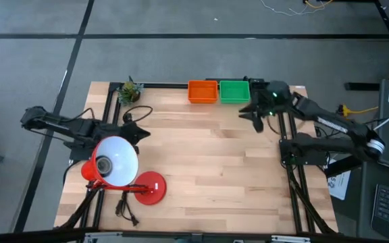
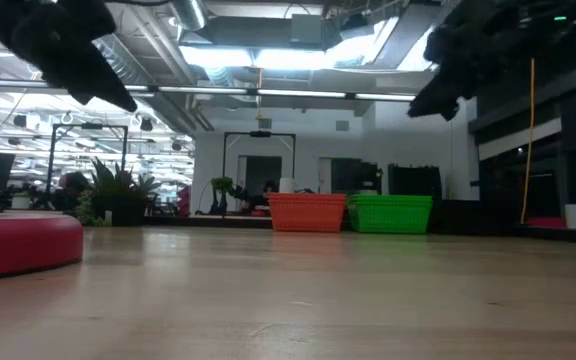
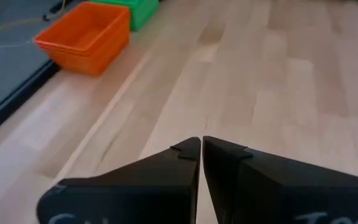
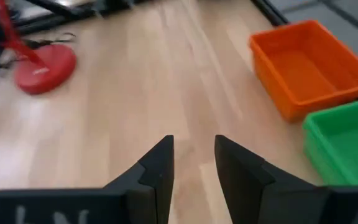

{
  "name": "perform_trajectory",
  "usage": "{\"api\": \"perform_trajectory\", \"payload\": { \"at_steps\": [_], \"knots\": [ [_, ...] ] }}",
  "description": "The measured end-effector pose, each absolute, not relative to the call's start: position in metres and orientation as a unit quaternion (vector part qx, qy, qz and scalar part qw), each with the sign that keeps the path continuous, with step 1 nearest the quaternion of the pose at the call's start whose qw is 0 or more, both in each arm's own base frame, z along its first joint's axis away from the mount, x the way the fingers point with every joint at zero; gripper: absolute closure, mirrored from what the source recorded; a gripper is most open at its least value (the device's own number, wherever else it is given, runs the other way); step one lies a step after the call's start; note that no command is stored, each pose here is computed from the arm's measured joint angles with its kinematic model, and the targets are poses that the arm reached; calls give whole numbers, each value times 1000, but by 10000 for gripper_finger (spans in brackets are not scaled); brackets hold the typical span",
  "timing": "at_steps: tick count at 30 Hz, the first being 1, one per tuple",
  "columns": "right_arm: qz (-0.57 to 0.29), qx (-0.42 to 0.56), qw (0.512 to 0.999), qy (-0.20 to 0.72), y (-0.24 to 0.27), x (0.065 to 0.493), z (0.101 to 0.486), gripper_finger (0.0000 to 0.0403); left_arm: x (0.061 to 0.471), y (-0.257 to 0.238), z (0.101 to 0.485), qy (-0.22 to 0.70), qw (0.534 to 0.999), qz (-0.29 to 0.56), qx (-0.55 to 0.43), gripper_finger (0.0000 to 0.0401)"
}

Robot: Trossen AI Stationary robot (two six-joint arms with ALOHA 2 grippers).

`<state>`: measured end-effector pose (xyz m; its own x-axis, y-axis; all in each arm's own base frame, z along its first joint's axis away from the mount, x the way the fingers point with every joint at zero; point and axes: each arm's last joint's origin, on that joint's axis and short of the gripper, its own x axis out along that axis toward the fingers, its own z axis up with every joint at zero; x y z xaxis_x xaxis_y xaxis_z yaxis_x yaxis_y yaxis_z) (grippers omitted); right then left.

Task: Stack baskets by color
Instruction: Return to Home Position

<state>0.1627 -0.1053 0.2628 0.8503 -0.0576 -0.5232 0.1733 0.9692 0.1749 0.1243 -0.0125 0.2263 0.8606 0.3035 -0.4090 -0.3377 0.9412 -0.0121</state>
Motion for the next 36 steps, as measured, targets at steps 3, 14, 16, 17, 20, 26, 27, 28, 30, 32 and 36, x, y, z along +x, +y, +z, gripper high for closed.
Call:
{"api": "perform_trajectory", "payload": {
  "at_steps": [3, 14, 16, 17, 20, 26, 27, 28, 30, 32, 36],
  "knots": [
    [-52, 104, 969, 216, -85, 148, 261, 286, 113, -11, 220, 162, 974, 152, -36, 390],
    [-67, 71, 993, 64, -40, 102, 254, 286, 99, -8, 194, 76, 988, 132, -14, 390],
    [-66, 69, 995, 42, -35, 96, 253, 286, 99, -8, 187, 64, 989, 131, -10, 390],
    [-65, 66, 995, 33, -33, 93, 253, 286, 100, -9, 184, 60, 990, 130, -11, 390],
    [-59, 57, 997, 12, -28, 86, 253, 286, 102, -9, 174, 42, 990, 130, -17, 390],
    [-70, 63, 996, -5, -24, 80, 243, 286, 104, -11, 162, 24, 994, 103, -19, 390],
    [-71, 67, 995, -3, -24, 80, 240, 286, 105, -11, 163, 20, 994, 102, -17, 390],
    [-69, 71, 995, -1, -24, 80, 236, 286, 105, -11, 164, 17, 995, 102, -12, 390],
    [-63, 81, 995, 4, -23, 82, 227, 286, 105, -11, 166, 7, 995, 101, 1, 390],
    [-65, 91, 994, 13, -23, 83, 217, 286, 105, -10, 169, -5, 994, 107, 12, 390],
    [-81, 85, 993, 22, -23, 86, 203, 286, 105, -6, 169, -4, 991, 129, 13, 390]
  ]
}}
